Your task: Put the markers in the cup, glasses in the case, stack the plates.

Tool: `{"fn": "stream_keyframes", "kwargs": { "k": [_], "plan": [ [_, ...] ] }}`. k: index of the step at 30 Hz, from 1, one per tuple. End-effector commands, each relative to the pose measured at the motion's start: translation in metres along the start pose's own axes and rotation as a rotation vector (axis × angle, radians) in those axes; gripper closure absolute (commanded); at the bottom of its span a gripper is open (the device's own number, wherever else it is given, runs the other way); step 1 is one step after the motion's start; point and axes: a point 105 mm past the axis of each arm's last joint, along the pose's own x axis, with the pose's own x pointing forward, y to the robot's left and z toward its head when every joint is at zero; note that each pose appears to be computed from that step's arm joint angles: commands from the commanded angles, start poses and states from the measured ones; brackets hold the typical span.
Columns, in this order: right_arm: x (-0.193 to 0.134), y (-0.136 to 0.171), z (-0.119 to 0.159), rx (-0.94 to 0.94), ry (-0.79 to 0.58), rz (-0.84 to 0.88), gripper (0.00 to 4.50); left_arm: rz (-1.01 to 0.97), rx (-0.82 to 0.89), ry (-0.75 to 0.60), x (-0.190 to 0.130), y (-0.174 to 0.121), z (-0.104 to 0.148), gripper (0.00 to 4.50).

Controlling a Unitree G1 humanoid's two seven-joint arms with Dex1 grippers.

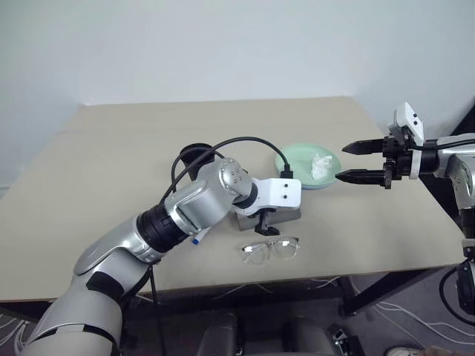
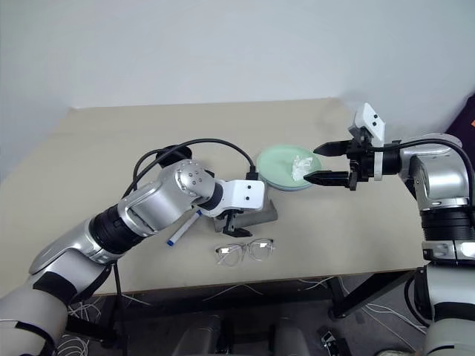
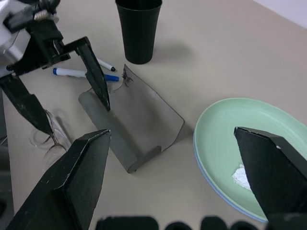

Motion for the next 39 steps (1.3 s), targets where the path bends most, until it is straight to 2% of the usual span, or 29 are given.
{"fn": "stream_keyframes", "kwargs": {
  "k": [1, 8, 25, 28, 33, 39],
  "plan": [
    [-0.010, 0.000, 0.013, -0.038, -0.028, -0.027, 0.04, 0.022, 0.032, 0.035, -0.003, 0.006, 0.003, 0.00],
    [-0.010, 0.005, 0.011, -0.022, -0.021, -0.027, 0.04, -0.026, -0.013, 0.133, 0.007, 0.000, -0.006, 0.00],
    [-0.004, 0.007, 0.010, -0.012, -0.023, -0.036, 0.04, -0.042, -0.034, 0.158, 0.014, -0.007, -0.007, 0.00],
    [-0.003, 0.007, 0.010, -0.013, -0.025, -0.038, 0.00, -0.046, -0.035, 0.161, 0.015, -0.008, -0.008, 0.57],
    [-0.003, 0.007, 0.011, -0.013, -0.027, -0.036, 0.00, -0.055, -0.035, 0.165, 0.016, -0.010, -0.009, 2.20],
    [-0.002, 0.008, 0.013, -0.019, -0.029, -0.033, 0.00, -0.075, -0.030, 0.177, 0.018, -0.015, -0.012, 4.43]
  ]
}}
